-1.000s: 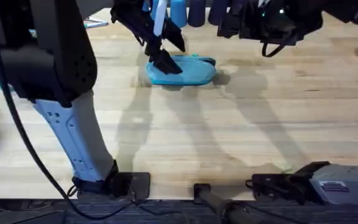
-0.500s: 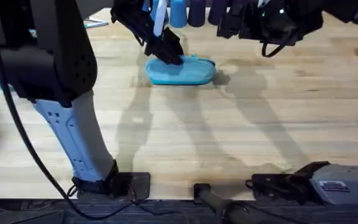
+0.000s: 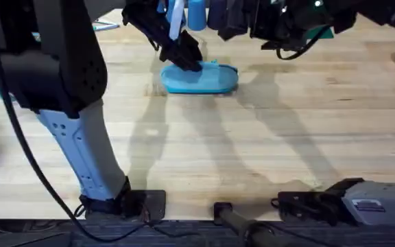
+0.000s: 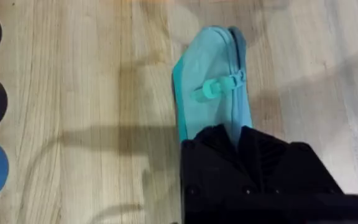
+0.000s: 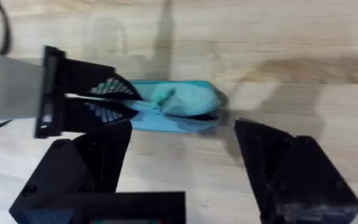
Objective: Unzip the bag, pick up the pens from the table one at a time and place them inside, then zip the bag closed.
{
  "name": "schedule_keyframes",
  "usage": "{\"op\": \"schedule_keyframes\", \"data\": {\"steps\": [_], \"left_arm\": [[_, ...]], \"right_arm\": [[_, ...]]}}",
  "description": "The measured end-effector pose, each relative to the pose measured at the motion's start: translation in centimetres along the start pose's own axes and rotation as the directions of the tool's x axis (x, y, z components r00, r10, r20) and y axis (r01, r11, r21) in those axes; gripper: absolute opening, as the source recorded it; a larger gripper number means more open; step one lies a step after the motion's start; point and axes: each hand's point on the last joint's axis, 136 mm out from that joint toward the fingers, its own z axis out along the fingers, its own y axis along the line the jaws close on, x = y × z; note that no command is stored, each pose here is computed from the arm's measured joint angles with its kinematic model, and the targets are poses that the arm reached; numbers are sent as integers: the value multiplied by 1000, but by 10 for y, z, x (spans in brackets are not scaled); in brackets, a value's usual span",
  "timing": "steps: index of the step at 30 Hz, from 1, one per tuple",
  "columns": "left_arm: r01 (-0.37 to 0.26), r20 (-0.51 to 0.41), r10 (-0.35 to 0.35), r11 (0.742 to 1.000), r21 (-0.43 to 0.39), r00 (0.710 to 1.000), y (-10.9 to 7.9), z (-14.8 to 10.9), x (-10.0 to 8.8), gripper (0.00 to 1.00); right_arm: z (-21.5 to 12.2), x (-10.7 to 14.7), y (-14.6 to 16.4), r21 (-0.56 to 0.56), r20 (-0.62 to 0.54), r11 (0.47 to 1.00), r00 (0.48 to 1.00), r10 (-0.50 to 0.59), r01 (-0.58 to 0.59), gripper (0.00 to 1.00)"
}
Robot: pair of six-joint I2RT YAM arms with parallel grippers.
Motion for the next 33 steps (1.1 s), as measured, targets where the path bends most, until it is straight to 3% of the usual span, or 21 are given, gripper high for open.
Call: {"op": "schedule_keyframes", "data": {"steps": [9, 33], "left_arm": [[0, 0, 0, 1000, 0, 1000, 0, 0, 0, 44], [0, 0, 0, 1000, 0, 1000, 0, 0, 0, 44]], "right_arm": [[4, 0, 11, -57, -10, 997, 999, -44, 44, 996], [77, 29, 14, -85, -175, 995, 983, -63, 48, 969]]}}
